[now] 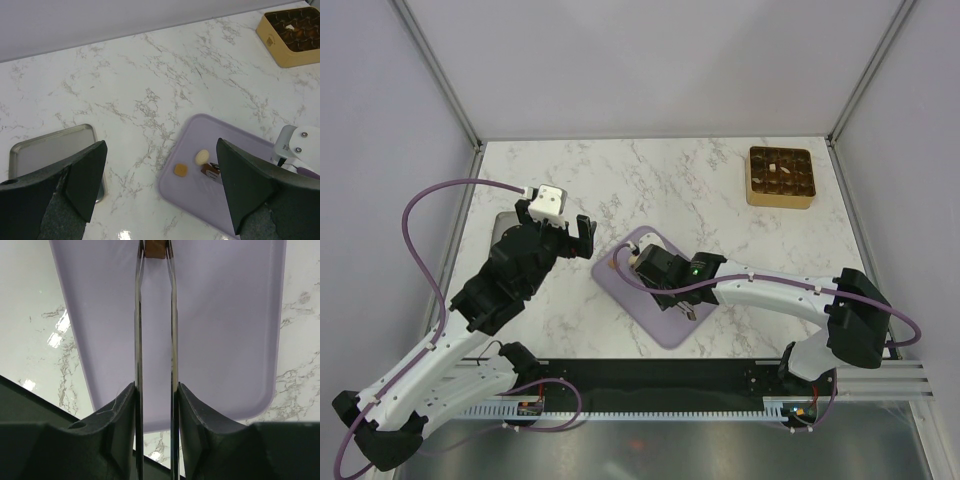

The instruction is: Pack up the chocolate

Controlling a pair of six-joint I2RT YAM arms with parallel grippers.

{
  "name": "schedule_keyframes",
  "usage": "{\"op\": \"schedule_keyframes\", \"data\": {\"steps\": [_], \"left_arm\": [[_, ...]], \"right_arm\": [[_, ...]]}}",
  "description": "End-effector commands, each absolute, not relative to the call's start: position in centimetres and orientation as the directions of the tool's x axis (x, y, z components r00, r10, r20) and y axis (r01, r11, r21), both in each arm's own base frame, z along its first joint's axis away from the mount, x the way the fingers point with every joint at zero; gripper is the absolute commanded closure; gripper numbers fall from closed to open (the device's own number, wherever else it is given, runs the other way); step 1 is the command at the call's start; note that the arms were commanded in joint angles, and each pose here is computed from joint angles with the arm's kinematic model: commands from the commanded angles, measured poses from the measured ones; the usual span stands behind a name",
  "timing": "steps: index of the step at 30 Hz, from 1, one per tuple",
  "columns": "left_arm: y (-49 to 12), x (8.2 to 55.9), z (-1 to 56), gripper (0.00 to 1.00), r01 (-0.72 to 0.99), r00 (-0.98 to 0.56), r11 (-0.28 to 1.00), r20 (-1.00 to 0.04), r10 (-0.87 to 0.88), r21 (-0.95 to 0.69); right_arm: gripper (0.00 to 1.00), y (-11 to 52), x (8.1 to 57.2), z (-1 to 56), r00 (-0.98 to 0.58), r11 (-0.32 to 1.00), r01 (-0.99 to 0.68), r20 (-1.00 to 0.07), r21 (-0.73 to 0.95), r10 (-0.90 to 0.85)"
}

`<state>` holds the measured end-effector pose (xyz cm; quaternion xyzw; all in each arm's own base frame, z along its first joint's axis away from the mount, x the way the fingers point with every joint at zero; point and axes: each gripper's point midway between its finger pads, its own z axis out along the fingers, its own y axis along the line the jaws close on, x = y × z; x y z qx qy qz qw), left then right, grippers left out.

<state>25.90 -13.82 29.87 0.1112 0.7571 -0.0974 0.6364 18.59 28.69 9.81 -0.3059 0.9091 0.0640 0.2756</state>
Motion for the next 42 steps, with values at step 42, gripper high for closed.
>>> {"op": "schedule_keyframes", "data": {"steps": [42], "left_arm": [[-13.6,26.3,30.6,0.02,0.283,-0.121,0.959,-0.991,0.062,0.025]], "right_arm": [[0.7,1.1,43.9,21.5,-0.693,0.954,0.277,-0.712,-0.115,0.115]]}}
